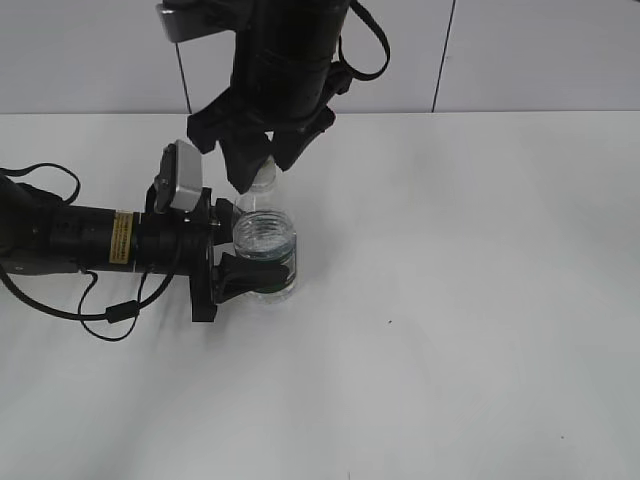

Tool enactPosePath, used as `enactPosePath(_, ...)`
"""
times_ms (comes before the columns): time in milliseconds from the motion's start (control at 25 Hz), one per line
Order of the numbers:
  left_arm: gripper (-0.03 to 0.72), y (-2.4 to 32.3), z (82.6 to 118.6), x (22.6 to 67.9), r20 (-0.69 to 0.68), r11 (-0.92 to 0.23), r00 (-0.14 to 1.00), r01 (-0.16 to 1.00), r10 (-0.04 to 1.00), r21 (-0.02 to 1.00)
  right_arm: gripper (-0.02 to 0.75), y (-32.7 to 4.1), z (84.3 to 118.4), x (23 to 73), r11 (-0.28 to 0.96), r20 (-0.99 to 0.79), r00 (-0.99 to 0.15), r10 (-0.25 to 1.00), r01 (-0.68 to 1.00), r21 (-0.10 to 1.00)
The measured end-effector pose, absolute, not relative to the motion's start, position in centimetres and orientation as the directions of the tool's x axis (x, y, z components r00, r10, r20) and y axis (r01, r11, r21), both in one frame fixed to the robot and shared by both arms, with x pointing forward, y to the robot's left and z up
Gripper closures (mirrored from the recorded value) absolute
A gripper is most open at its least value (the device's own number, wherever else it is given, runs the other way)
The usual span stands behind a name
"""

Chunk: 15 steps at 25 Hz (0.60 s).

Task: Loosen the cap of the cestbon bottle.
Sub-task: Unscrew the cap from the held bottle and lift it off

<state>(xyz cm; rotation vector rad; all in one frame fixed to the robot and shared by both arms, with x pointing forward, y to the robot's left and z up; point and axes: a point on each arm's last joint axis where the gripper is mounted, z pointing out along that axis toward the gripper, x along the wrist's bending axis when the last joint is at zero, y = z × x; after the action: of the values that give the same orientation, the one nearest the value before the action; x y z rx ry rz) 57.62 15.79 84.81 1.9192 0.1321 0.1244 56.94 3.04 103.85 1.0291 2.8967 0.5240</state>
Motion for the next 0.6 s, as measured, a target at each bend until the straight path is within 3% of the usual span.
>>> enactPosePath(200, 0.276, 15.79, 84.81, 57.62, 0.022, -0.343, 0.988, 0.032, 0.153, 0.939, 0.337, 3.04, 103.85, 56.94, 0.728, 0.088, -0.784, 0.614, 0.606, 0.32)
enactPosePath(400, 0.276, 15.79, 84.81, 57.63, 0.022, -0.343, 0.988, 0.032, 0.153, 0.939, 0.435, 2.99, 103.84, 56.99, 0.73, 0.081, -0.785, 0.614, 0.604, 0.319)
enactPosePath(600, 0.276, 15.79, 84.81, 57.63, 0.022, -0.343, 0.988, 0.033, 0.154, 0.939, 0.435, 3.0, 103.87, 56.99, 0.757, 0.066, -0.812, 0.58, 0.568, 0.324)
